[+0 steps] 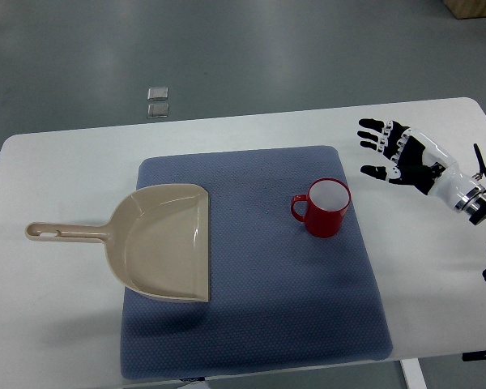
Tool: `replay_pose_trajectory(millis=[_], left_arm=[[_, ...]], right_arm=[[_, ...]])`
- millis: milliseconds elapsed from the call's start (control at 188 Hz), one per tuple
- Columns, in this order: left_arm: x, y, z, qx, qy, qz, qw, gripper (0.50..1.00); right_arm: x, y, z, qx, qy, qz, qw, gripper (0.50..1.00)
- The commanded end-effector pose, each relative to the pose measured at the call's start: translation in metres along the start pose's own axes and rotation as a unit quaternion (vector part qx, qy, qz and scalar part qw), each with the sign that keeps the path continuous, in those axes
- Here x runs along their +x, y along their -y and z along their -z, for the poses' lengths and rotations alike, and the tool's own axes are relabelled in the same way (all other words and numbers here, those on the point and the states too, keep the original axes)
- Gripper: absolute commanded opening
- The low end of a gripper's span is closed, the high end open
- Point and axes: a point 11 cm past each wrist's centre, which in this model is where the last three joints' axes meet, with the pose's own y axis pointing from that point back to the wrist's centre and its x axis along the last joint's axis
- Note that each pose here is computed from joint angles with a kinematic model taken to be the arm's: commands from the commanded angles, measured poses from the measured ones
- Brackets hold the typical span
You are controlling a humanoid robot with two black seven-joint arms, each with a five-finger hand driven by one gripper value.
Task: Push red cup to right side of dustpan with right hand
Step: 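Lower the right hand and reach toward the red mug, then place the right hand's fingers against the red mug's side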
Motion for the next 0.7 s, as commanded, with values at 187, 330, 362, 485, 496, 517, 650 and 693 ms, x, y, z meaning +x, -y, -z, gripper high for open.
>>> replay_pose_trajectory(millis=[187,330,362,485,496,517,650,693], left_arm=[[0.0,0.0,0.0,0.0,0.0,0.0,1.0,1.0],[0.0,0.0,0.0,0.0,0.0,0.0,1.0,1.0],[0.0,0.0,0.0,0.0,0.0,0.0,1.0,1.0],[0.0,0.0,0.0,0.0,0.0,0.0,1.0,1.0],[0.0,0.0,0.0,0.0,0.0,0.0,1.0,1.0],[0.0,0.0,0.0,0.0,0.0,0.0,1.0,1.0],[0.0,0.0,0.0,0.0,0.0,0.0,1.0,1.0],[0.0,0.0,0.0,0.0,0.0,0.0,1.0,1.0]], right_arm=[[-0.019,-0.004,-0.024,-0.011,0.027,-0.005,1.0,0.928],[-0.019,-0.005,-0.024,-0.012,0.028,-0.001,1.0,0.928],[-0.02,-0.005,-0.025,-0.013,0.027,0.003,1.0,0.928],[-0.027,-0.005,-0.028,-0.026,-0.006,0.028,0.999,0.928],[-0.027,-0.005,-0.029,-0.027,-0.009,0.03,0.999,0.928],[-0.027,-0.006,-0.029,-0.028,-0.015,0.032,0.999,0.928],[-0.027,-0.006,-0.028,-0.032,-0.032,0.04,0.998,0.928],[-0.026,-0.005,-0.027,-0.032,-0.034,0.04,0.998,0.928]])
